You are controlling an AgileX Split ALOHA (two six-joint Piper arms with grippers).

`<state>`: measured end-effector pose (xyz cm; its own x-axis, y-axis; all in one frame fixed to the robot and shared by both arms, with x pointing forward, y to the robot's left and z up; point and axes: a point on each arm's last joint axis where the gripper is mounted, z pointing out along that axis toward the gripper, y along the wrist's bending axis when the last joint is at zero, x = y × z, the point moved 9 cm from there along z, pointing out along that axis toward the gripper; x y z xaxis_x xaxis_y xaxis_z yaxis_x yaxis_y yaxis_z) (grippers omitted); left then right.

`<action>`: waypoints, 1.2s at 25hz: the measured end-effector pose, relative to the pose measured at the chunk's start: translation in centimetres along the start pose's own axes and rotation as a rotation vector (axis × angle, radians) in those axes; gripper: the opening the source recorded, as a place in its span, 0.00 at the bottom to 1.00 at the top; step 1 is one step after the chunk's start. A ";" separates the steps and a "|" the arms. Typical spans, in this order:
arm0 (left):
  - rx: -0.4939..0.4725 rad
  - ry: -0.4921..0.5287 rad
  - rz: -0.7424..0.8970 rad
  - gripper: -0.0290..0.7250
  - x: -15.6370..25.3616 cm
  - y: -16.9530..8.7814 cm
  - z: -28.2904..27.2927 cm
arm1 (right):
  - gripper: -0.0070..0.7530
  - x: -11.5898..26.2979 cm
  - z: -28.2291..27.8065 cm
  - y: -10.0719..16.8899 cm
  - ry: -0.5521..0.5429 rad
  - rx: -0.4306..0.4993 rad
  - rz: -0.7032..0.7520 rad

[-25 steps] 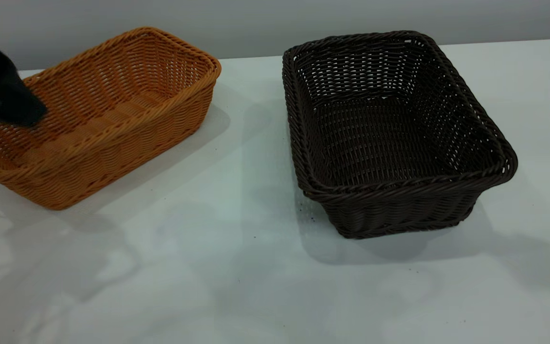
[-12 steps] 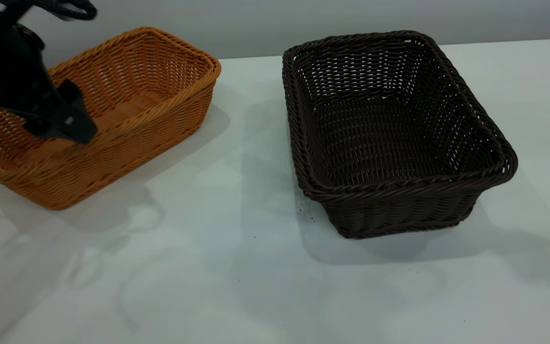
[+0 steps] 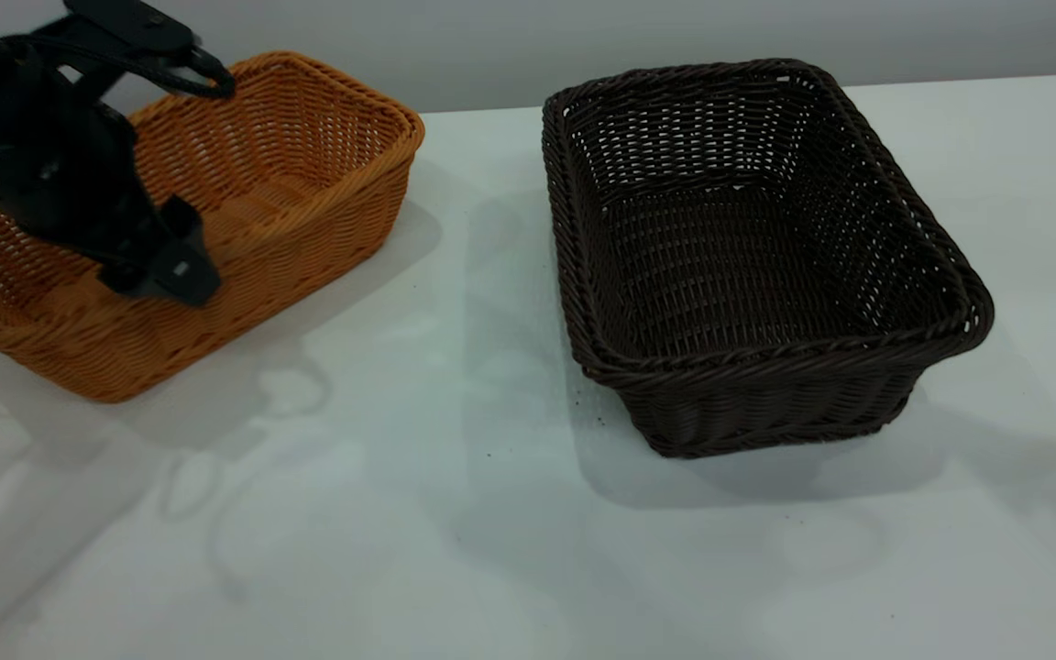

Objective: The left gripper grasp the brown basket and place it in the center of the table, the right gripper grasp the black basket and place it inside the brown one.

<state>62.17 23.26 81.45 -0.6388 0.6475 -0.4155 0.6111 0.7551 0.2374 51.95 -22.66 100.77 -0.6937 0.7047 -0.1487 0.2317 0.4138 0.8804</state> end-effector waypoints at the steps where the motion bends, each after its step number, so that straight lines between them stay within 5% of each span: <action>1: 0.006 0.004 0.005 0.76 0.0 -0.2 0.3 | 0.75 0.1 0.3 -0.1 0.015 0.002 0.011; 12: 0.035 0.014 0.048 0.76 -0.4 -2.1 1.6 | 0.71 5.3 6.2 -1.2 0.207 0.083 0.204; 30: 0.034 0.007 0.036 0.76 -0.6 -2.2 1.6 | 0.71 10.5 11.6 -5.9 0.193 0.351 0.452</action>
<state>61.97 21.09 79.74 -0.6195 0.6749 -0.4009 0.6492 0.7276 0.2216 51.21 -10.99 88.81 -0.5780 0.7512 0.3188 0.7207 0.2866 0.6312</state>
